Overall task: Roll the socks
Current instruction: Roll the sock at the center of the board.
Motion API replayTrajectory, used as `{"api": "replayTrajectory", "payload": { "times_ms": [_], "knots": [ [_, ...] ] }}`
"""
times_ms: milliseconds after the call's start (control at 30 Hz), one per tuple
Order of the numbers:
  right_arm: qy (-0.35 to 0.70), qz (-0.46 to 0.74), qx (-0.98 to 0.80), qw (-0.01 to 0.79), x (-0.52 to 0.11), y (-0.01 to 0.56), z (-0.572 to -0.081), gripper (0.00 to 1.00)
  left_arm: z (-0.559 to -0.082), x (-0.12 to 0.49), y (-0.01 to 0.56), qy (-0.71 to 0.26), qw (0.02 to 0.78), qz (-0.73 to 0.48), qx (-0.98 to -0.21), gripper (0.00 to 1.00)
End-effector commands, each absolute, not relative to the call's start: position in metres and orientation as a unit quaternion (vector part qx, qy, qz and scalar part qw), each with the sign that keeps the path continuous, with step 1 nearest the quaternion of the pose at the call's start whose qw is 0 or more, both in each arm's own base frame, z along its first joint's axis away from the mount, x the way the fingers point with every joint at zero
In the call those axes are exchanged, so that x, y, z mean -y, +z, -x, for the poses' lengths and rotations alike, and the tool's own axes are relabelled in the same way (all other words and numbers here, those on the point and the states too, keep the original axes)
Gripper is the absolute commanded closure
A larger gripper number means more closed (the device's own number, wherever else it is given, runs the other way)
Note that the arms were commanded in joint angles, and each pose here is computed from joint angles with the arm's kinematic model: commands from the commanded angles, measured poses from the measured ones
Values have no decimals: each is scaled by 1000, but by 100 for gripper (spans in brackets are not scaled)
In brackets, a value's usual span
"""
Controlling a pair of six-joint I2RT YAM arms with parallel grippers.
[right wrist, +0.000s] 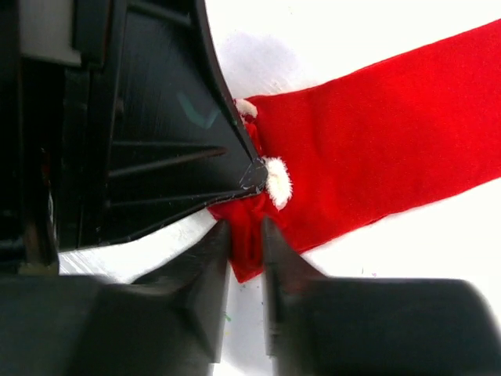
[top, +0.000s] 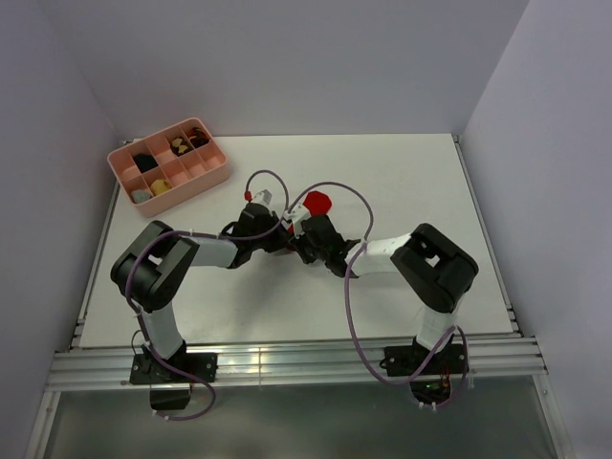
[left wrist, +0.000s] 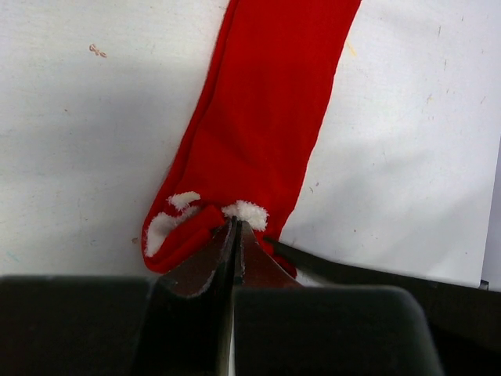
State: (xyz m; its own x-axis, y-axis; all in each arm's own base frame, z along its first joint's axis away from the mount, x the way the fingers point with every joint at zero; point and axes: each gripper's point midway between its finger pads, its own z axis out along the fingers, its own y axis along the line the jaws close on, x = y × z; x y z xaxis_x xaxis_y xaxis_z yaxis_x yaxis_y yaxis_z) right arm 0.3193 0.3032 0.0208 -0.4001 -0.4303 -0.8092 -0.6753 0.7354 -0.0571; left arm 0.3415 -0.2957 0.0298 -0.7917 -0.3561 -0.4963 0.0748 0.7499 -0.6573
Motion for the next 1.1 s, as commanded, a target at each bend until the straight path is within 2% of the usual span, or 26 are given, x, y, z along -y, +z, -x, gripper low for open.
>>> {"api": "replayTrajectory", "payload": {
  "times_ms": [0,67,167,400,567,767,867,1067],
  "knots": [
    [116,336,-841,409,-299,9,-317,77,-323,293,10,-323,272,60,-905,93],
    [114,336,-845,401,-296,6,-314,90,-324,292,14,-323,276,62,-903,93],
    [117,335,-851,387,-296,5,-309,100,-326,291,21,-326,285,70,-899,92],
    [177,303,-877,329,-301,2,-301,100,-335,284,53,-340,330,113,-873,79],
    [266,252,-890,270,-302,9,-300,100,-339,262,79,-332,385,145,-849,73],
    [360,204,-894,171,-310,11,-296,100,-334,244,109,-344,447,152,-812,66],
    [412,171,-886,128,-313,16,-294,100,-329,246,111,-357,451,139,-806,63],
    [429,127,-893,53,-312,7,-294,100,-324,262,100,-369,438,106,-813,62]
  ]
}}
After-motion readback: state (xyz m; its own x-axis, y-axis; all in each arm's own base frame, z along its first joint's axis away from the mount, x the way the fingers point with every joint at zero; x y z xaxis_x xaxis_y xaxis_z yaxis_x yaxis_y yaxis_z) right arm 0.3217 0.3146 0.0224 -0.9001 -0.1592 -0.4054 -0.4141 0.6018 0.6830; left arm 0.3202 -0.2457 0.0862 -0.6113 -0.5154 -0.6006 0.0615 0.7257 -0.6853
